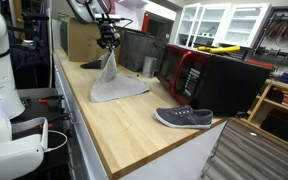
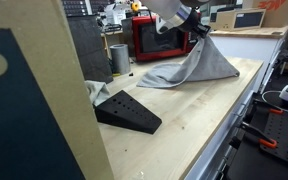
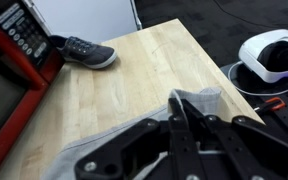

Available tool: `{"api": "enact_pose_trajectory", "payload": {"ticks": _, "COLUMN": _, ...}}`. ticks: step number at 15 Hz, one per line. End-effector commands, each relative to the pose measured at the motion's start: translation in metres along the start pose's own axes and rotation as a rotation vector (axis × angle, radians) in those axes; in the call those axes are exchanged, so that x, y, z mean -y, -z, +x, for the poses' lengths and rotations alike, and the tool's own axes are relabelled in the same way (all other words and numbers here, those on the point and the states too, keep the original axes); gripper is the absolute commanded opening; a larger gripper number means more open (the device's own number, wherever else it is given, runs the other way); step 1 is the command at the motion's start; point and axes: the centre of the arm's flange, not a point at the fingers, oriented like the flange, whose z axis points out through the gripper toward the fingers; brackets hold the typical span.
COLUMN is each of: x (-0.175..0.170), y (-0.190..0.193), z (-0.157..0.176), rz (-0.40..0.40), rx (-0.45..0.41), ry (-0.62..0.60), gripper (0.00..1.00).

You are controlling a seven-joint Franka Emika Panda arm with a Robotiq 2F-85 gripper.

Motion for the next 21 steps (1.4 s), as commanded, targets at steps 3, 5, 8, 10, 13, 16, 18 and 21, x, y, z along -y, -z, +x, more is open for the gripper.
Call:
{"api": "enact_pose_trajectory", "payload": {"ticks": 3, "x": -0.013, "y": 0.028, "z": 0.007, "rz": -0.126, "rx": 0.058, "ry": 0.186, "gripper": 0.02}}
{"api": "enact_pose_trajectory", "payload": {"ticks": 5, "x": -0.016, "y": 0.032, "z": 0.009, "rz": -0.148, "rx": 0.067, "ry": 0.245, "gripper": 0.02}}
{"api": "enact_pose_trajectory", "payload": {"ticks": 8, "x": -0.024, "y": 0.037, "z": 0.010, "rz": -0.166, "rx": 0.076, "ry": 0.331, "gripper": 0.02}}
{"api": "enact_pose_trajectory", "payload": {"ticks": 10, "x": -0.030, "y": 0.041, "z": 0.011, "rz": -0.181, "rx": 0.086, "ry": 0.401, "gripper": 0.02}}
{"api": "enact_pose_trajectory", "payload": {"ticks": 13, "x": -0.038, "y": 0.045, "z": 0.015, "rz": -0.207, "rx": 0.110, "ry": 0.492, "gripper": 0.02}}
{"api": "enact_pose_trajectory", "payload": {"ticks": 16, "x": -0.042, "y": 0.049, "z": 0.026, "rz": -0.228, "rx": 0.137, "ry": 0.579, "gripper": 0.02}}
{"api": "enact_pose_trajectory", "payload": {"ticks": 18, "x": -0.042, "y": 0.052, "z": 0.035, "rz": -0.248, "rx": 0.166, "ry": 0.637, "gripper": 0.02}}
{"api": "enact_pose_trajectory", "payload": {"ticks": 21, "x": -0.043, "y": 0.052, "z": 0.052, "rz": -0.273, "rx": 0.214, "ry": 0.716, "gripper": 0.02}}
